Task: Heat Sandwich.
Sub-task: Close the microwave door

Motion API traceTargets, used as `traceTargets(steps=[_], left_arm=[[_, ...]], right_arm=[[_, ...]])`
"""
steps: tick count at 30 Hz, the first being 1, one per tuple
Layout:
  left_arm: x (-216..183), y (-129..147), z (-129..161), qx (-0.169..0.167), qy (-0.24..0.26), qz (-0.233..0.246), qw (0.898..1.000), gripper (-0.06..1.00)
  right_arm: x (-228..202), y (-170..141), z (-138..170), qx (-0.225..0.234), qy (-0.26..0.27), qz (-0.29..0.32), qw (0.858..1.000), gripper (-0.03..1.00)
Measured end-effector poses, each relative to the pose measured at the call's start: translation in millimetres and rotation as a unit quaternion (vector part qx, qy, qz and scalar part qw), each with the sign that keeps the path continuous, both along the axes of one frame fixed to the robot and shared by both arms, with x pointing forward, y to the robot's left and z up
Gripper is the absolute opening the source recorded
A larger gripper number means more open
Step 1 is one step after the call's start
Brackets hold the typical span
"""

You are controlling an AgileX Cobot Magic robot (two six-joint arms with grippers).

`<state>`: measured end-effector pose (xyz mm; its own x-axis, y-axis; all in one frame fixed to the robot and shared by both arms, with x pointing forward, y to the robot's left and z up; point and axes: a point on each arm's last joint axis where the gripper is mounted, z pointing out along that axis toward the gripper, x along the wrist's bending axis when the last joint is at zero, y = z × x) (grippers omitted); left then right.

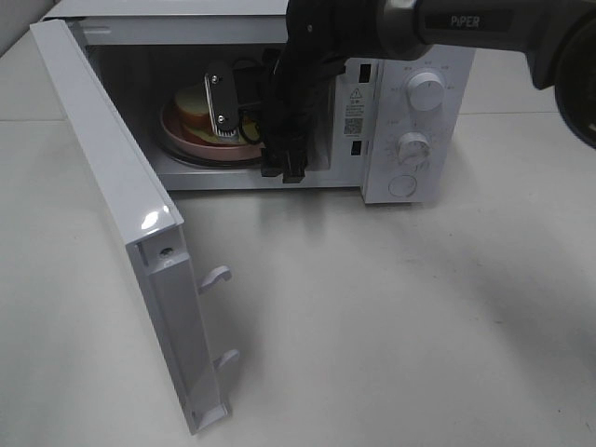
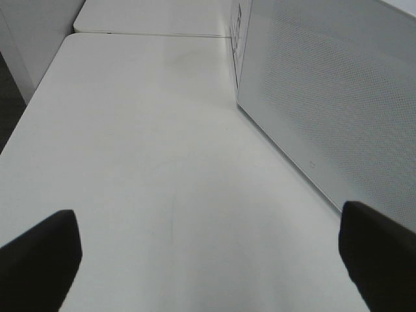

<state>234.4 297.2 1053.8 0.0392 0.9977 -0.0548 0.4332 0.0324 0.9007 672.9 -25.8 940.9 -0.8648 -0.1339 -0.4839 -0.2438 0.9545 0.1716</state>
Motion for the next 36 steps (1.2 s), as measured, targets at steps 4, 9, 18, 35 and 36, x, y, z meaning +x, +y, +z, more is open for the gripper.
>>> traceTargets(steps=[4, 9, 18, 35, 36], left_arm=[[0, 0, 0, 0.000, 0.000, 0.000, 1.000, 0.99], [0, 0, 0, 0.000, 0.000, 0.000, 1.000, 0.99], [0, 0, 0, 0.000, 0.000, 0.000, 1.000, 0.99], [0, 0, 0, 0.000, 0.000, 0.000, 1.000, 0.99], [0, 0, 0, 0.000, 0.000, 0.000, 1.000, 0.99]], right_arm=[[-10, -6, -2, -0.004, 0.005, 0.000, 1.000, 0.76], [-22, -14, 6, 0.001, -0.005, 0.001, 1.000, 0.76], [-47, -30, 15, -0.005, -0.006, 0.005, 1.000, 0.76], [-94, -61, 36, -0.013, 0.008, -0.004, 1.000, 0.76], [-97, -63, 38, -0.012, 0.009, -0.006, 1.000, 0.76]])
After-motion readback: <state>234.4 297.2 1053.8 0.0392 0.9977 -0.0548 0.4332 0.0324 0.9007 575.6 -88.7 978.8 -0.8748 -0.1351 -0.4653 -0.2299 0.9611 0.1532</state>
